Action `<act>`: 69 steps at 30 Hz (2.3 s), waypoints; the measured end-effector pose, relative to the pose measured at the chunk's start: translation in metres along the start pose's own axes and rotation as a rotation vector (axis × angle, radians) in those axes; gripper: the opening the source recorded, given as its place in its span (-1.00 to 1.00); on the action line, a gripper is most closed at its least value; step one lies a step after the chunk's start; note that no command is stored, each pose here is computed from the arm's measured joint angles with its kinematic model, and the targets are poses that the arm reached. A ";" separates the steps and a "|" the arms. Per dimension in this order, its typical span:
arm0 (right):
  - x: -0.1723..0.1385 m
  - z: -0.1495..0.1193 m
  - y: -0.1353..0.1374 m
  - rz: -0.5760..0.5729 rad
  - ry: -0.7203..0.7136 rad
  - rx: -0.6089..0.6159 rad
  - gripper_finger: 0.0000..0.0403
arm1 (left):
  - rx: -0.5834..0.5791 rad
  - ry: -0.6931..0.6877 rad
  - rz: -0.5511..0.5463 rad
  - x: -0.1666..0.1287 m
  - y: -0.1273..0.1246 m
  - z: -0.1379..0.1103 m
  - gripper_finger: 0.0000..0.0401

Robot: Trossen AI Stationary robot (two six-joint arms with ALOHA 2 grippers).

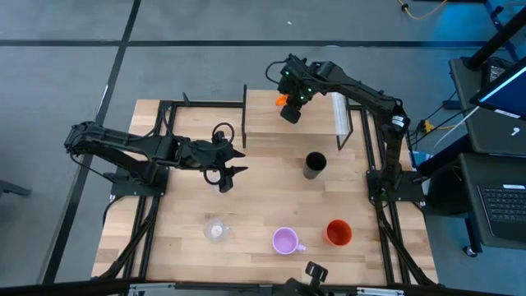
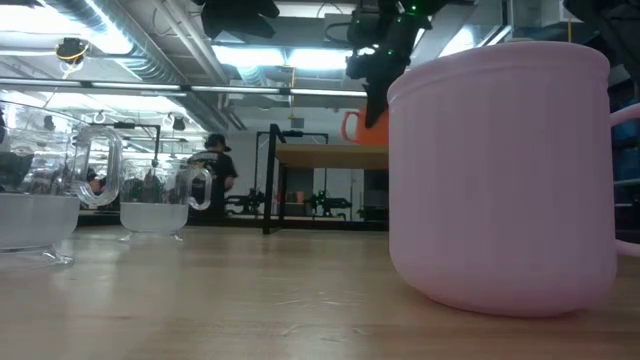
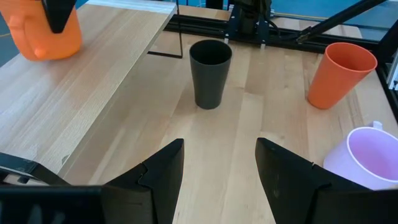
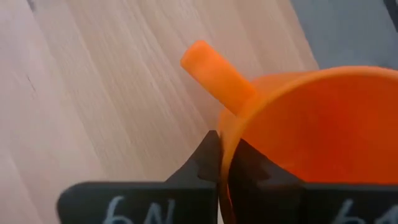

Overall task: Stack small to large cups/mugs on shelf
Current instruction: Put the orange mug on the shelf, then put the purple mug on the shelf

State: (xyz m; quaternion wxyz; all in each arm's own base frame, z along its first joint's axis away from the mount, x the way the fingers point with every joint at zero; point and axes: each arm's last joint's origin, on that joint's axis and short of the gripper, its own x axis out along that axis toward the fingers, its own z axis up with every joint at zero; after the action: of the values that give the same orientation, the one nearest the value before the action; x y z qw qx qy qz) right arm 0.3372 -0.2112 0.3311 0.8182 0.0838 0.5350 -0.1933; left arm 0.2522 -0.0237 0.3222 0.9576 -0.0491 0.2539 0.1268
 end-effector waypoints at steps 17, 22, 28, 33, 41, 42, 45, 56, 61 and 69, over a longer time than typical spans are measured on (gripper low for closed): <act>-0.024 0.006 -0.006 -0.061 -0.033 0.054 -0.36 | 0.000 0.000 0.000 0.000 0.000 0.000 -0.04; -0.073 0.006 -0.004 -0.061 -0.060 0.101 -0.30 | 0.000 0.000 0.000 0.000 0.000 0.000 -0.04; -0.121 -0.017 0.024 0.086 -0.049 0.114 -0.31 | 0.000 0.001 0.000 0.000 0.000 0.000 -0.04; -0.144 -0.043 0.062 0.184 -0.034 -0.018 -0.36 | -0.001 0.000 0.000 0.000 0.000 0.000 -0.04; -0.163 -0.083 0.137 0.330 -0.171 -0.257 -0.38 | -0.026 -0.002 -0.001 0.000 0.000 0.000 -0.04; -0.162 -0.087 0.146 0.351 -0.181 -0.263 -0.38 | -0.029 -0.006 -0.002 0.000 0.000 0.001 -0.04; -0.153 -0.100 0.171 0.407 -0.186 -0.287 -0.38 | -0.030 -0.023 -0.001 0.000 0.000 0.002 -0.04; -0.095 -0.131 0.250 0.576 -0.249 -0.317 -0.38 | -0.030 -0.035 0.019 0.000 0.000 0.003 -0.04; -0.081 -0.142 0.265 0.619 -0.270 -0.307 -0.30 | -0.029 -0.035 0.019 0.000 0.000 0.003 -0.04; -0.045 -0.156 0.290 0.687 -0.235 -0.301 0.20 | -0.028 -0.032 0.020 0.000 0.000 0.003 -0.04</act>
State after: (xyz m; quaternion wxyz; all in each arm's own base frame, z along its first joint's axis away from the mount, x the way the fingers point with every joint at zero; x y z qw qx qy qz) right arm 0.3076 0.1165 0.2870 0.8941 0.1141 0.4007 0.1642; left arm 0.2535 -0.0232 0.3246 0.9595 -0.0578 0.2371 0.1404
